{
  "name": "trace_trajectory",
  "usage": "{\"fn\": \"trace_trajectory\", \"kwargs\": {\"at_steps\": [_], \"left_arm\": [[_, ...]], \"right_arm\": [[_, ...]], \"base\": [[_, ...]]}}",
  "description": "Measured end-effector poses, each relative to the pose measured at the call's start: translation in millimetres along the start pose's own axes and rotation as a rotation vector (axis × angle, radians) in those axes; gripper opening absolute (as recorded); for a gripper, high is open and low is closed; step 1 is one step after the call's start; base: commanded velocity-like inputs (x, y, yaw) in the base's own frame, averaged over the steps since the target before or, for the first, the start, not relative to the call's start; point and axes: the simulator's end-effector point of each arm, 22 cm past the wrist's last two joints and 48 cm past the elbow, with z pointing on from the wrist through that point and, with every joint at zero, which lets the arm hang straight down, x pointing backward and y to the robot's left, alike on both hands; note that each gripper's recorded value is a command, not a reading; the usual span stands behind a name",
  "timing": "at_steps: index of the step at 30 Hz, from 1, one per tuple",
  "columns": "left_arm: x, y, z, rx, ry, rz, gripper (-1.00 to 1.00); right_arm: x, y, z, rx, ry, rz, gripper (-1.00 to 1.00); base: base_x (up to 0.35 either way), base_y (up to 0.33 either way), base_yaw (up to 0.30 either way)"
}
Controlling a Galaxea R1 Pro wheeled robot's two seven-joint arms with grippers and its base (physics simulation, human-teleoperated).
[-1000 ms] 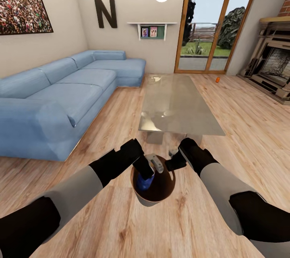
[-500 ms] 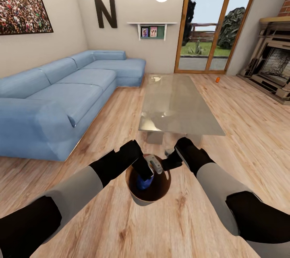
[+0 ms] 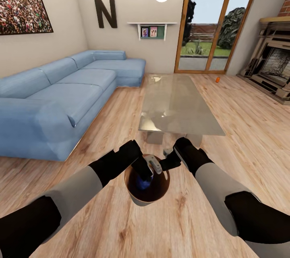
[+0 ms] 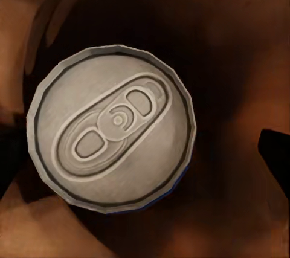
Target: Put the three can of soda from the living room inside the tash can in the kitchen.
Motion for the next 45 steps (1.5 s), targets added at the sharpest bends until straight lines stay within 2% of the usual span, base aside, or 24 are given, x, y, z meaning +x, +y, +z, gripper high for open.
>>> {"fn": "trace_trajectory", "kwargs": {"at_steps": [11,13,18,29,31,33,34,36,38,39,40,41,43,45], "left_arm": [[1,1,-0.4,0.001,-0.004,0.000,1.00],[-7,1,-2.3,0.003,-0.036,0.026,1.00],[-12,-2,-9.4,0.028,-0.071,0.043,1.00],[2,6,-63.9,0.061,-0.146,0.115,1.00],[7,-2,-86.5,0.096,-0.172,0.155,1.00],[11,-1,-103.9,0.119,-0.199,0.158,1.00],[12,10,-129.8,0.136,-0.255,0.135,1.00],[14,23,-158.2,0.155,-0.322,0.097,1.00],[26,37,-182.1,0.182,-0.389,0.062,1.00],[30,41,-187.6,0.185,-0.407,0.053,1.00],[40,55,-200.2,0.183,-0.467,0.028,1.00],[50,65,-205.4,0.177,-0.511,0.005,1.00],[62,75,-205.3,0.169,-0.551,-0.023,1.00],[92,96,-192.3,0.137,-0.609,-0.088,1.00]], "right_arm": [[2,-3,0.7,0.001,0.005,0.006,-1.00],[4,-5,0.8,-0.005,0.007,0.017,-1.00],[7,-15,0.5,0.022,0.013,0.012,-1.00],[10,-20,-0.2,0.018,0.015,0.026,-1.00],[10,-21,-0.1,0.019,0.016,0.026,-1.00],[11,-22,0.2,0.025,0.017,0.023,-1.00],[11,-23,0.1,0.026,0.018,0.023,-1.00],[13,-26,-0.6,0.024,0.018,0.033,-1.00],[17,-40,-3.2,0.028,0.019,0.057,-1.00],[19,-48,-4.3,0.047,0.022,0.055,-1.00],[26,-63,-7.5,0.047,0.025,0.085,-1.00],[31,-80,-11.3,0.064,0.025,0.102,-1.00],[42,-107,-15.3,0.125,0.043,0.094,-1.00],[56,-131,-21.1,0.124,0.052,0.143,-1.00]], "base": [[0.000,0.000,0.000],[0.000,0.000,0.000],[0.000,0.000,0.000],[0.000,0.000,0.000],[0.000,0.000,0.000],[0.000,0.000,0.000],[0.000,0.000,0.000],[0.000,0.000,0.000],[0.000,0.000,0.000],[0.000,0.000,0.000],[0.000,0.000,0.000],[0.000,0.000,0.000],[0.000,0.000,0.000],[0.000,0.000,0.000]]}}
